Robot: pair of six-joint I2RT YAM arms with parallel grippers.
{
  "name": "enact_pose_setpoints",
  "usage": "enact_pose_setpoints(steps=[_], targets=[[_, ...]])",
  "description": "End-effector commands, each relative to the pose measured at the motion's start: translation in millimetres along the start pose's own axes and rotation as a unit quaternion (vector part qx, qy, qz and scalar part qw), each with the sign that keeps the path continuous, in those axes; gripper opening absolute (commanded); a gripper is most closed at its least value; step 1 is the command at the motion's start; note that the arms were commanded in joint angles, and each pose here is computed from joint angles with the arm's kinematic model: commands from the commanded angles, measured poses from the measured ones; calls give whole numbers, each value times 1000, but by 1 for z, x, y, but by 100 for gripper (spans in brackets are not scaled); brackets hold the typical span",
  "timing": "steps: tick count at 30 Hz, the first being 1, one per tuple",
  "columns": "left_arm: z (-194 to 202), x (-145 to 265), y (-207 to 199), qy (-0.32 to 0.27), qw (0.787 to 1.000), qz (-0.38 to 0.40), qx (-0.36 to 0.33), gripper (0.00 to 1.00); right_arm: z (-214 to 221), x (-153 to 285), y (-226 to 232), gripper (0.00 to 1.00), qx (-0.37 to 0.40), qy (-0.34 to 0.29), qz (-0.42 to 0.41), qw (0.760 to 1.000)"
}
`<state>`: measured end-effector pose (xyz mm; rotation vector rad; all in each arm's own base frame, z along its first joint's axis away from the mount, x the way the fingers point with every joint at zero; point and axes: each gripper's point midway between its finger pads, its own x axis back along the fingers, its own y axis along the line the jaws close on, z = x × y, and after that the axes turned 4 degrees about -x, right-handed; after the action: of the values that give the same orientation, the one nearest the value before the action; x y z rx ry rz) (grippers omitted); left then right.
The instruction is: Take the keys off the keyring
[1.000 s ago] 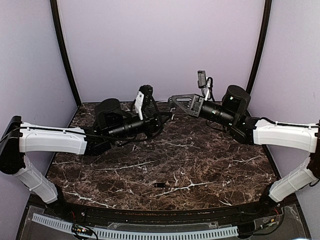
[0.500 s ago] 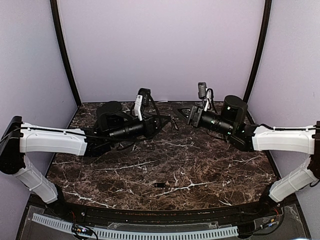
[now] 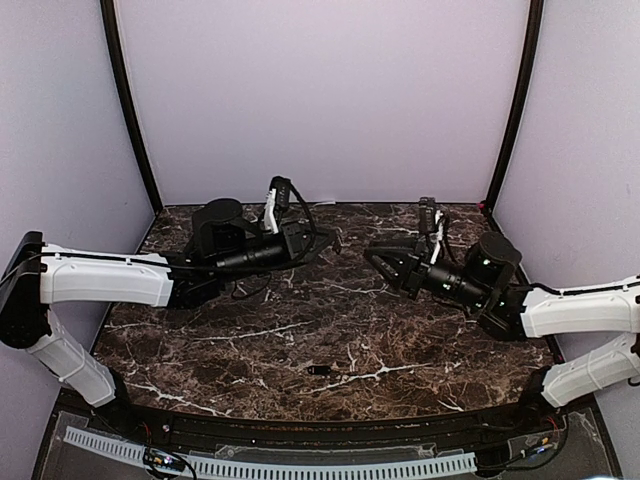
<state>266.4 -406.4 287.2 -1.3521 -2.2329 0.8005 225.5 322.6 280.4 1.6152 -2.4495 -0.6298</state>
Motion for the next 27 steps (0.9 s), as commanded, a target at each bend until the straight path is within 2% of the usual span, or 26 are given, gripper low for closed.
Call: enact_pose_setpoints(steps=[1, 5, 8, 12, 16, 27], targets=[[-9, 2, -4, -3, 1000, 2, 26, 0, 3, -6, 36, 33, 71, -1, -56, 996], [-7, 2, 0, 2, 999, -5, 32, 0, 19, -20, 46, 25, 100, 20, -56, 993], [-7, 2, 0, 2, 999, -6, 33, 0, 31, -31, 46, 24, 116, 35, -49, 991], [-7, 2, 0, 4, 999, -3, 35, 0, 45, -45, 35, 27, 123, 43, -22, 991], [-6, 2, -1, 6, 999, -2, 36, 0, 43, -50, 16, 37, 124, 23, 27, 992], [-8, 5, -4, 6, 999, 1, 34, 0, 42, -60, -3, 40, 125, 11, 74, 989]])
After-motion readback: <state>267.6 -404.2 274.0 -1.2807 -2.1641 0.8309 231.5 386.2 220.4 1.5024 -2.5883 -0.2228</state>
